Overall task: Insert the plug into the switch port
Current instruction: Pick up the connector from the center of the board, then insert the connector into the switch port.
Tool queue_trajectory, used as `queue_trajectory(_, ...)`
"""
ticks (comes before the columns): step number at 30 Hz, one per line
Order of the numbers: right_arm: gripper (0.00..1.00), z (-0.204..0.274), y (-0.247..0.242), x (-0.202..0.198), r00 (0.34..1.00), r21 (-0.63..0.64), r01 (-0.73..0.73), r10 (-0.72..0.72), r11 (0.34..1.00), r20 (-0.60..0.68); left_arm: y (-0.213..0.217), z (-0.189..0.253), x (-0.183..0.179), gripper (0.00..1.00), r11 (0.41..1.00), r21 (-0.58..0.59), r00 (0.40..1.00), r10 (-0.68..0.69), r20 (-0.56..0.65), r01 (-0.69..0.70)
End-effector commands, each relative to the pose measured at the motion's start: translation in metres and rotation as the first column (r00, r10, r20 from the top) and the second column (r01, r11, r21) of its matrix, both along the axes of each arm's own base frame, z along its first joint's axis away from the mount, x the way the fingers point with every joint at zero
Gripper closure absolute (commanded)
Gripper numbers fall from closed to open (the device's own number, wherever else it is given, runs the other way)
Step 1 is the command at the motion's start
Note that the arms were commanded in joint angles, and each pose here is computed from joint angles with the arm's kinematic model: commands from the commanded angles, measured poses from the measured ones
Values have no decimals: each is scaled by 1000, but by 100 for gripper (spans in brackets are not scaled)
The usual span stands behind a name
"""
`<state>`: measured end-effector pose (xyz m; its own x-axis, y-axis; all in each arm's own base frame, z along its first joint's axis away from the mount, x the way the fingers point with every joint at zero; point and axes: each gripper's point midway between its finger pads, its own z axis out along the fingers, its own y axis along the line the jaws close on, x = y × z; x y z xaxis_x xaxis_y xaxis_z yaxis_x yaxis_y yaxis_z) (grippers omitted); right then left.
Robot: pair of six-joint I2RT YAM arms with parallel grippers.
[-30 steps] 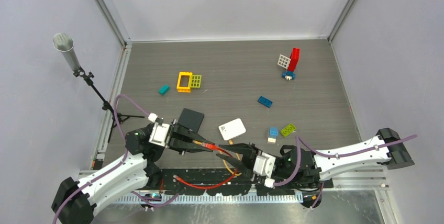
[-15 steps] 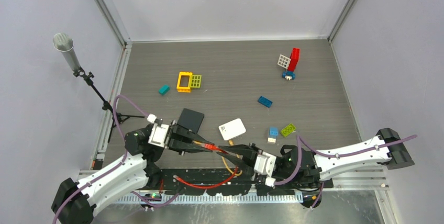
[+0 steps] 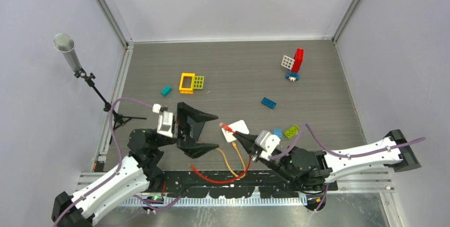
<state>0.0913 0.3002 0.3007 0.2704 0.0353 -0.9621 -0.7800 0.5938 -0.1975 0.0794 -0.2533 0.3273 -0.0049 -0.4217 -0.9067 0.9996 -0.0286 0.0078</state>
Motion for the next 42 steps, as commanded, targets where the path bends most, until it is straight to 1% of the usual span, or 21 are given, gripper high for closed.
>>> queue_trajectory(1,100,-14,-61,41,900,14,331,-311,943,-306,7,-18,71,1,931,149,900,361,-246,-333)
queue_trajectory(3,99,-32,-75,42,854,-4,353,-324,936,-407,10,-26,87,0,895,201,851,441,-285,-397)
queue_trajectory(5,100,-52,-81,38,813,3,348,-301,937,-498,9,-37,106,0,858,254,798,510,-321,-446)
queue_trajectory(6,100,-63,-82,35,793,11,346,-286,938,-539,7,-42,116,0,842,277,773,536,-340,-462)
queue_trajectory(9,100,-100,-81,32,725,28,379,-278,925,-630,-4,-57,140,1,811,332,723,582,-373,-482)
queue_trajectory(11,100,-123,-80,33,680,20,416,-297,909,-670,-16,-67,154,2,805,355,710,589,-386,-475)
queue_trajectory(14,100,-162,-76,38,608,-69,469,-379,880,-698,-36,-90,172,5,801,395,712,588,-384,-449)
queue_trajectory(16,100,-187,-76,45,550,-141,496,-436,857,-712,-51,-105,180,7,806,424,725,573,-383,-413)
queue_trajectory(18,100,-206,-74,47,519,-190,492,-461,850,-719,-65,-126,184,9,809,462,744,550,-379,-363)
queue_trajectory(20,100,-221,-72,47,514,-211,486,-473,848,-716,-74,-150,187,9,807,496,747,538,-392,-321)
queue_trajectory(24,100,-239,-66,44,526,-211,455,-452,865,-720,-78,-177,189,12,800,515,745,539,-393,-307)
queue_trajectory(26,100,-245,-57,42,552,-201,420,-425,885,-718,-78,-189,189,13,789,537,735,548,-398,-298)
queue_trajectory(30,99,-250,-46,35,604,-253,372,-440,893,-665,-75,-211,187,15,766,582,704,571,-422,-272)
queue_trajectory(33,100,-246,-39,33,641,-283,400,-486,872,-594,-71,-224,184,15,748,614,668,593,-449,-252)
queue_trajectory(35,100,-250,-38,31,650,-286,425,-510,859,-563,-69,-231,182,16,741,627,656,600,-457,-241)
queue_trajectory(40,100,-258,-51,34,624,-251,520,-564,816,-542,-63,-242,180,16,729,638,637,619,-460,-248)
queue_trajectory(42,100,-258,-59,37,622,-249,556,-596,793,-508,-63,-247,179,16,727,642,635,620,-462,-243)
